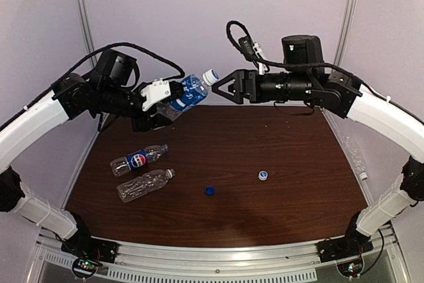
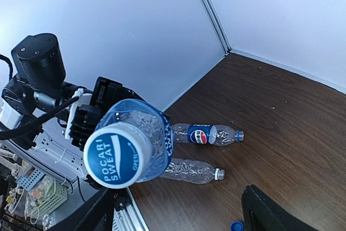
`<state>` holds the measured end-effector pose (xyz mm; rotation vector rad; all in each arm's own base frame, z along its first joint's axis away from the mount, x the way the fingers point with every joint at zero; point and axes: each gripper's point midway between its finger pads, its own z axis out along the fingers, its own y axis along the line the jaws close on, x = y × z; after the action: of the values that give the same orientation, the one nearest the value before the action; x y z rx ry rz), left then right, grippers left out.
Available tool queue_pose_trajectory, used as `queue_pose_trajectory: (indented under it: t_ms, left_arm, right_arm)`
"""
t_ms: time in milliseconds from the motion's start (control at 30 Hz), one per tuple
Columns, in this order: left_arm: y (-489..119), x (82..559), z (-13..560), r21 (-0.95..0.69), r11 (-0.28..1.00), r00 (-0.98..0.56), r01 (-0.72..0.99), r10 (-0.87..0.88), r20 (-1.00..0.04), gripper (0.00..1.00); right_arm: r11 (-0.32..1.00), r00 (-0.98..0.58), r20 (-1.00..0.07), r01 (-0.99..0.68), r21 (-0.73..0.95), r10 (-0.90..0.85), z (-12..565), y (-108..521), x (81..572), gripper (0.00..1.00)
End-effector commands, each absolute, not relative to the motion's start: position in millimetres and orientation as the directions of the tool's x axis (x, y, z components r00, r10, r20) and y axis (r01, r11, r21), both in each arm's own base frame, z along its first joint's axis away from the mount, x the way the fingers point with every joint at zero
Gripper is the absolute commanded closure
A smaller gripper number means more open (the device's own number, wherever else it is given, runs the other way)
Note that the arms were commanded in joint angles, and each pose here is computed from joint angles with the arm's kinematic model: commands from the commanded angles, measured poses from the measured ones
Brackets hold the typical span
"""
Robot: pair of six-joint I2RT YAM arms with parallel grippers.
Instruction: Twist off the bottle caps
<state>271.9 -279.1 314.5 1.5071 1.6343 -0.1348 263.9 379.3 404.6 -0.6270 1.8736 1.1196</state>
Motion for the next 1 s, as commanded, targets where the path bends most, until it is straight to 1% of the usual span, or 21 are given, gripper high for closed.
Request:
queue_pose_trajectory:
  t_ms: [0,167,400,633,767,800,900,967]
  left_arm:
    - [-280.7,267.4,316.4,0.439,0.261,0.119,0.859,0.734,-0.669,0.59]
    - [-282.7,268.5,315.8,0.442,0.252,0.127,0.861,0.736,-0.665,0.59]
    - [-282.7,269.2,312.8,0.445,0.244,0.129,0.861,0.743,-0.657,0.59]
    - [-283.1,270.8,313.9,0.452,0.244,0.133,0.858,0.745,-0.654,0.59]
    - [-282.9,270.9,310.8,0.452,0.240,0.132,0.859,0.750,-0.648,0.59]
    - [-283.1,271.0,311.0,0.453,0.240,0.133,0.859,0.750,-0.648,0.59]
    - [-283.0,271.3,311.9,0.456,0.240,0.135,0.857,0.750,-0.648,0.59]
    - [-282.9,271.8,311.3,0.458,0.239,0.135,0.856,0.752,-0.645,0.59]
  right_arm:
    - [0.430,-0.504,-0.863,-0.777,0.460,0.013,426.1,376.7,251.6,0.18]
    - [0.375,-0.490,-0.871,-0.804,0.461,0.020,436.0,383.9,247.4,0.19]
    - [0.360,-0.472,-0.881,-0.817,0.450,0.030,442.8,390.8,251.4,0.25]
    - [0.351,-0.487,-0.873,-0.816,0.460,0.011,437.0,400.5,255.7,0.38]
    - [0.348,-0.489,-0.872,-0.815,0.463,0.015,438.1,402.0,256.7,0.51]
    - [0.347,-0.488,-0.873,-0.816,0.462,0.016,438.6,402.0,256.5,0.53]
    - [0.349,-0.487,-0.873,-0.815,0.462,0.017,438.5,401.3,256.5,0.55]
    - [0.353,-0.486,-0.874,-0.815,0.459,0.014,438.0,400.6,256.5,0.53]
